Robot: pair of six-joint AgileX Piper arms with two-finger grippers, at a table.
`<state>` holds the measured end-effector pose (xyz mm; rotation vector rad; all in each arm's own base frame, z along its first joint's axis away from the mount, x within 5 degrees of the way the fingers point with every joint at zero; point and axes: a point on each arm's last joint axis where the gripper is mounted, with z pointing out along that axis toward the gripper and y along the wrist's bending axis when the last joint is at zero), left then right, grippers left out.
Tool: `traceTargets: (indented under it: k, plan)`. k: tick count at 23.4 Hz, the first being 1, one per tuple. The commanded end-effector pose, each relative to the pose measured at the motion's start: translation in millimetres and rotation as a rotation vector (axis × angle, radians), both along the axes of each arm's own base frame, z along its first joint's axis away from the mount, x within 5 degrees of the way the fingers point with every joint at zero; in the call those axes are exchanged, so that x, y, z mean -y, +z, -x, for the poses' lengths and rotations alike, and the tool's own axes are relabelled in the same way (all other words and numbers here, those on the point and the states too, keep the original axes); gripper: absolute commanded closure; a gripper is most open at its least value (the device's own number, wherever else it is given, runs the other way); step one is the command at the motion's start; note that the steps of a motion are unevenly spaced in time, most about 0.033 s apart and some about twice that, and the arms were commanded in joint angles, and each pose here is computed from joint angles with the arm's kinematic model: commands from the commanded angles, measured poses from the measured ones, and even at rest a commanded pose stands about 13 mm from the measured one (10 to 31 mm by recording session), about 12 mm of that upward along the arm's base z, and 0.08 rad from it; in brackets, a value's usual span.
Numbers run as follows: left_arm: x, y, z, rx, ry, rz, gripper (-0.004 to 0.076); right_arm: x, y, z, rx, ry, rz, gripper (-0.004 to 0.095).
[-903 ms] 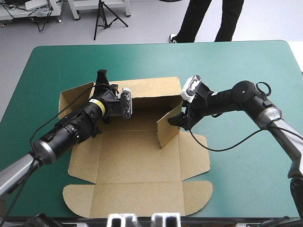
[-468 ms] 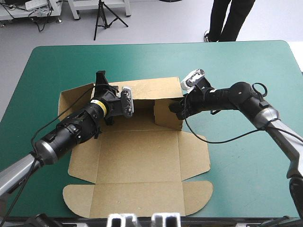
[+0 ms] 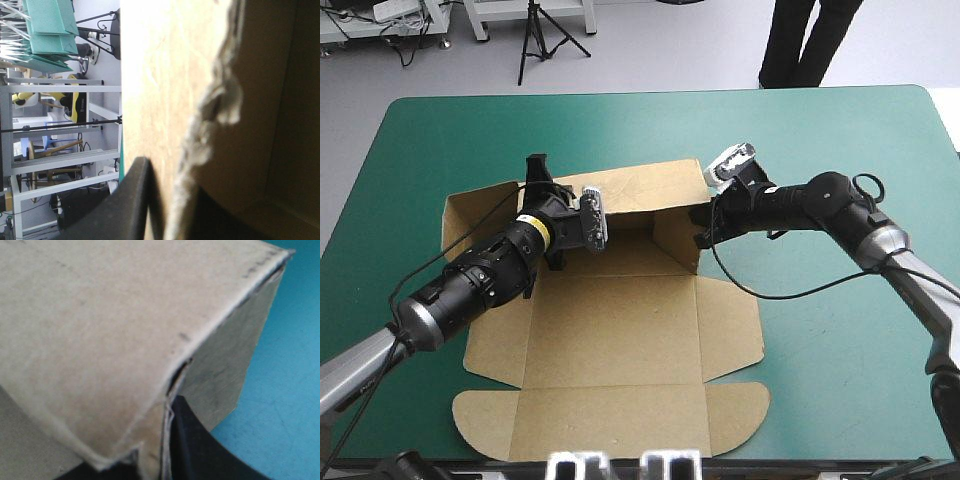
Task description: Fold the box
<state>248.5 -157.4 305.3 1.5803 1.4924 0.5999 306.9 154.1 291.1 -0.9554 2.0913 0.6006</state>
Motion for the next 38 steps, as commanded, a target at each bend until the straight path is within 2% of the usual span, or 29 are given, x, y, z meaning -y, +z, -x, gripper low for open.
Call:
traceTargets:
  k: [1, 2, 3, 4, 5, 6, 9, 11, 12, 14, 15, 18, 20, 27, 33, 38]
  plan:
    - [28, 7, 17, -0.035, -0.087, 0.173, 0.0521, -9, 13, 0, 0.017, -0.003, -0.049, 0.0924]
    - [35, 11, 22, -0.037, -0.098, 0.206, 0.0414, -6, 17, -3, 0.035, -0.034, -0.023, 0.0925]
    - [38, 14, 23, -0.038, -0.101, 0.223, 0.0352, -5, 20, -5, 0.044, -0.051, -0.002, 0.0925]
    - [42, 20, 26, -0.041, -0.099, 0.26, 0.0256, -1, 26, -9, 0.065, -0.083, 0.053, 0.0925]
    - [43, 24, 27, -0.038, -0.098, 0.28, 0.0207, 1, 29, -11, 0.07, -0.104, 0.075, 0.0925]
    - [45, 32, 30, -0.026, -0.105, 0.316, 0.0166, 5, 35, -14, 0.082, -0.139, 0.106, 0.0925]
    - [43, 52, 40, -0.001, -0.109, 0.392, 0.0164, 10, 45, -19, 0.106, -0.19, 0.138, 0.0926]
    - [33, 73, 48, 0.03, -0.097, 0.475, 0.0217, 14, 50, -21, 0.109, -0.202, 0.154, 0.0926]
    - [29, 79, 51, 0.038, -0.087, 0.501, 0.0288, 17, 50, -22, 0.101, -0.208, 0.155, 0.0926]
    - [19, 96, 59, 0.059, -0.072, 0.57, 0.0544, 29, 51, -24, 0.086, -0.232, 0.163, 0.0926]
    - [14, 105, 62, 0.065, -0.056, 0.624, 0.0725, 35, 52, -23, 0.076, -0.238, 0.168, 0.0926]
    - [1, 120, 63, 0.054, 0.059, 0.656, 0.0709, 50, 64, -18, 0.061, -0.236, 0.185, 0.0926]
    - [-10, 126, 63, 0.027, 0.189, 0.643, 0.0709, 59, 84, -9, 0.072, -0.228, 0.189, 0.0925]
    - [-28, 138, 65, -0.012, 0.392, 0.664, 0.0709, 65, 112, 8, 0.043, -0.178, 0.224, 0.0926]
    - [-54, 151, 66, -0.052, 0.616, 0.723, 0.0708, 71, 124, 13, 0.025, -0.192, 0.29, 0.0925]
    - [-81, 143, 57, -0.211, 0.73, 0.786, 0.0708, 80, 122, 15, -0.017, -0.22, 0.37, 0.0926]
